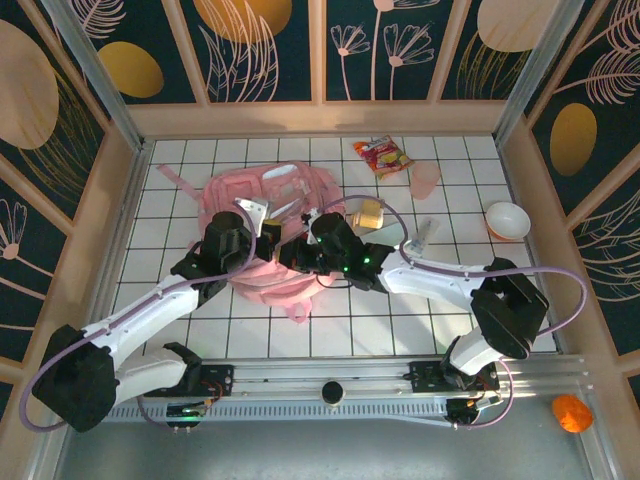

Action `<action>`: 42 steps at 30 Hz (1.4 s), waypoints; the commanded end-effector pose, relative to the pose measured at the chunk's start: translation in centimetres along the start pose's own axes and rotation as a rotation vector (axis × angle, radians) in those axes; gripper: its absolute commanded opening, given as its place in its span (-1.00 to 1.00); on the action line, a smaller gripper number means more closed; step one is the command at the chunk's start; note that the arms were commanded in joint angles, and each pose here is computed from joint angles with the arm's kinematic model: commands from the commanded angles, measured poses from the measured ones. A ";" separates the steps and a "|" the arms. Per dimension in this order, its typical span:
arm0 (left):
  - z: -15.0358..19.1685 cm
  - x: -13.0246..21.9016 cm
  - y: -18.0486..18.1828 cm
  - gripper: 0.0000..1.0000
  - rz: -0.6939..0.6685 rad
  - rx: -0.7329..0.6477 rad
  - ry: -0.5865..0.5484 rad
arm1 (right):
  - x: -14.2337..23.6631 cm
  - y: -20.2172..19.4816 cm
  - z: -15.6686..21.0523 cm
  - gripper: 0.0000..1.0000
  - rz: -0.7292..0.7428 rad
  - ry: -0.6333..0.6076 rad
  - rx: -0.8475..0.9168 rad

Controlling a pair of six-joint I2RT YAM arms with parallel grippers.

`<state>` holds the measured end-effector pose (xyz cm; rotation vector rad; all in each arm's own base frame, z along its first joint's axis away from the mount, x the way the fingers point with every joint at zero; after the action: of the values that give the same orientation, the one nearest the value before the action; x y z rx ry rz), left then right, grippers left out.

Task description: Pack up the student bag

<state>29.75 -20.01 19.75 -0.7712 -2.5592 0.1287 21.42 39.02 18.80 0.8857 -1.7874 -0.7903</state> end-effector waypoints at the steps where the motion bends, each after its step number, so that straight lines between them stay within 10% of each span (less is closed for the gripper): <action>1: -7.0 0.9 -1.5 -1.00 0.049 0.095 -0.233 | -0.4 0.5 0.7 -1.00 -0.024 -0.010 -0.079; 21: -7.9 2.8 -1.3 -1.00 -0.001 0.683 -0.344 | -0.6 -0.5 -0.1 -1.00 0.032 -0.048 -0.111; 42: -12.9 -1.5 -0.2 -1.00 -0.177 0.526 -0.405 | -2.3 1.0 3.4 -1.00 -0.019 0.111 -0.146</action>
<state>34.78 -20.52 22.01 -0.2102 -2.5598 0.6713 22.27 40.34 18.31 0.7819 -1.7545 -0.9256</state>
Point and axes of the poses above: each hand's point on the last joint's axis, 136 mm out from that joint toward the fingers, its own x axis back along the fingers, its own y axis along the line the jaws close on, z = x × y, the point moved 2 cm from there along x, back along the fingers
